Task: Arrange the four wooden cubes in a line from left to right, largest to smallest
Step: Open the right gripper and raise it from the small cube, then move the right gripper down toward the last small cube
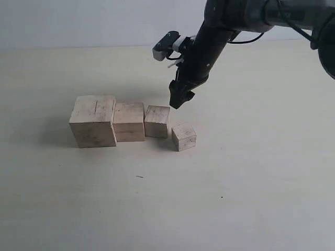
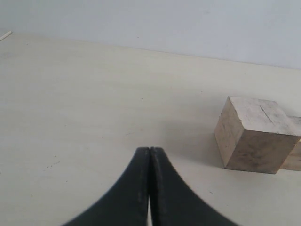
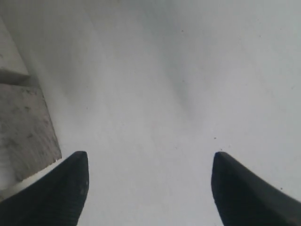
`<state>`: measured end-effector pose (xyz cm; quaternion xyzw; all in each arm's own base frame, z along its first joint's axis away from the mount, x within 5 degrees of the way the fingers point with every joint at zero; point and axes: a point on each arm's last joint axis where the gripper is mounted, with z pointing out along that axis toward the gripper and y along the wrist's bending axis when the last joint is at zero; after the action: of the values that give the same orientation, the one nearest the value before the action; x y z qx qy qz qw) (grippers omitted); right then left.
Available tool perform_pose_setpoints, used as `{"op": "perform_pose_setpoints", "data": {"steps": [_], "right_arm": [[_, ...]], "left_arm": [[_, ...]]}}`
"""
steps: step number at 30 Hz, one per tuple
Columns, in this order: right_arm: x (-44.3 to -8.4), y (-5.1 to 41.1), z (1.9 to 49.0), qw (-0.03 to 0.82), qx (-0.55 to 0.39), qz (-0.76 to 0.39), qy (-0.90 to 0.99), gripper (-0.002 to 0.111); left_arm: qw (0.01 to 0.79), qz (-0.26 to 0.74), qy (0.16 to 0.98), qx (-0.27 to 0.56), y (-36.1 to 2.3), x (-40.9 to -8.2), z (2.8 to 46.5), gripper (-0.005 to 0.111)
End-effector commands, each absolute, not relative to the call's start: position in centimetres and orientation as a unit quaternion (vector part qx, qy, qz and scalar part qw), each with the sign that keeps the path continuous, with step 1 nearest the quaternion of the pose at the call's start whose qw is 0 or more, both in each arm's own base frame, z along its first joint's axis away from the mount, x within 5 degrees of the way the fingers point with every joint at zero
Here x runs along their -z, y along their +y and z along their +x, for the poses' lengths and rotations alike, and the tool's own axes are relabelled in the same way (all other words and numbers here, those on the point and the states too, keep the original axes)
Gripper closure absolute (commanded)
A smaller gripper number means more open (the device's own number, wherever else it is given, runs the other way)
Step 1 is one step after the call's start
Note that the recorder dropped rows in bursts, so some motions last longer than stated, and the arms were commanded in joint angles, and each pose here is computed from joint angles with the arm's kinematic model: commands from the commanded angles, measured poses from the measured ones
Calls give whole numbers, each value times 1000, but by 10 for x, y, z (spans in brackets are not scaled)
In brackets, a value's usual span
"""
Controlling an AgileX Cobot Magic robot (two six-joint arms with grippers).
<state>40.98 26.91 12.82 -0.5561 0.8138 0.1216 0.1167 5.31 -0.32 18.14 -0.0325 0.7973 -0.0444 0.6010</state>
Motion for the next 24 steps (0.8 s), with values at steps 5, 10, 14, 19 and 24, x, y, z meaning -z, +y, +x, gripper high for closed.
{"op": "perform_pose_setpoints", "data": {"steps": [5,10,14,19,24], "right_arm": [[-116,270,409,105,-129,-547,820,39],[-118,276,406,107,-165,-528,826,39],[-119,277,406,109,-174,-529,823,39],[-120,278,405,111,-180,-528,822,39],[-121,281,404,115,-195,-531,817,39]], "left_arm": [[604,-30,795,46,-3,-181,53,107],[604,-30,795,46,-3,-181,53,107],[604,-30,795,46,-3,-181,53,107],[604,-30,795,46,-3,-181,53,107],[604,-30,795,46,-3,-181,53,107]]}}
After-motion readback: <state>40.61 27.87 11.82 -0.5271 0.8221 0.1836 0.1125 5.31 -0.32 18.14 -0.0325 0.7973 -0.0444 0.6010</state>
